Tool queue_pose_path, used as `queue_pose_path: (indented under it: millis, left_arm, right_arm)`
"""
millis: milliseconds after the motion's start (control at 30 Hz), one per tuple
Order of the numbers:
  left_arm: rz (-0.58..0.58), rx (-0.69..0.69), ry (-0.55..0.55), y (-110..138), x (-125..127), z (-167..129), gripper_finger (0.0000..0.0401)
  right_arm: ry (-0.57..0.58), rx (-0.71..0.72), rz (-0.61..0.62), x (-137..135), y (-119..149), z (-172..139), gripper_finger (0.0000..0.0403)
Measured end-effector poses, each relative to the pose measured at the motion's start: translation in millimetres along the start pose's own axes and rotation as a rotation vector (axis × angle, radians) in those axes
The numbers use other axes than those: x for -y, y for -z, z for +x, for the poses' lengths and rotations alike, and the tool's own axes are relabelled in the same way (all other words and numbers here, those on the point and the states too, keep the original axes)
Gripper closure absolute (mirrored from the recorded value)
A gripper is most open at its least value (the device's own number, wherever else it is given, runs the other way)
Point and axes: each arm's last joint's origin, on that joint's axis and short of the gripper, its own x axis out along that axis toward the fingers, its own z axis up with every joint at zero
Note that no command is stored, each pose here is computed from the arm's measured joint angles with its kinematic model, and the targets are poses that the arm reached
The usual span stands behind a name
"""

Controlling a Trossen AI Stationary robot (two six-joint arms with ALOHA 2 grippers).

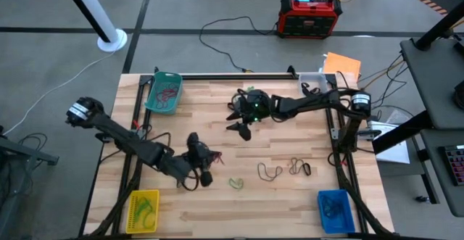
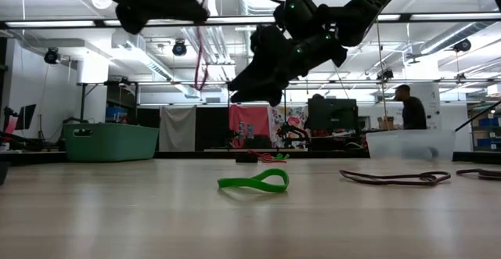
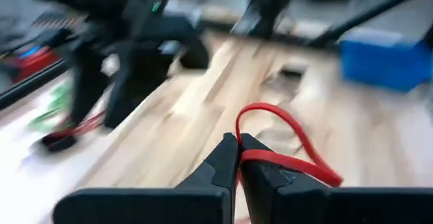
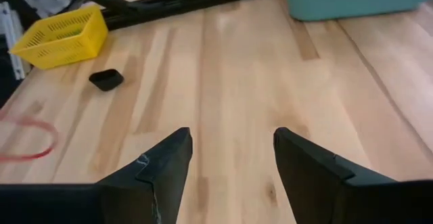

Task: Sort rubber bands into baskets
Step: Put the red rubber band into the green bin

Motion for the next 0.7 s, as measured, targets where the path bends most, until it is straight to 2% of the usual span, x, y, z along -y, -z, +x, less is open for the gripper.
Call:
queue_pose_path:
  millis: [67, 233, 333, 500, 700]
  left_arm:
    - [0.031, -0.107, -0.077, -11, -8, -6, 0.0401]
    - [0.038, -0.362, -0.38, -28, -42, -27, 0.0401]
    - [0.013, -0.458, -0.561, -31, -64, -40, 0.0401]
    - [-0.026, -0.541, -0.832, -33, -98, -52, 0.0401]
    - [-0.113, -0.566, -0.942, -32, -139, -45, 0.0401]
  right_arm:
    - [0.007, -0.01, 0.006, 1, -1, -3, 0.0198]
    - [0.007, -0.013, 0.005, 1, -1, -4, 0.0197]
    - [0.006, -0.014, -0.006, 1, -1, -4, 0.0197]
    - [0.006, -0.014, -0.009, 1, -1, -4, 0.0197]
    - [0.006, -0.013, -0.009, 1, -1, -4, 0.0197]
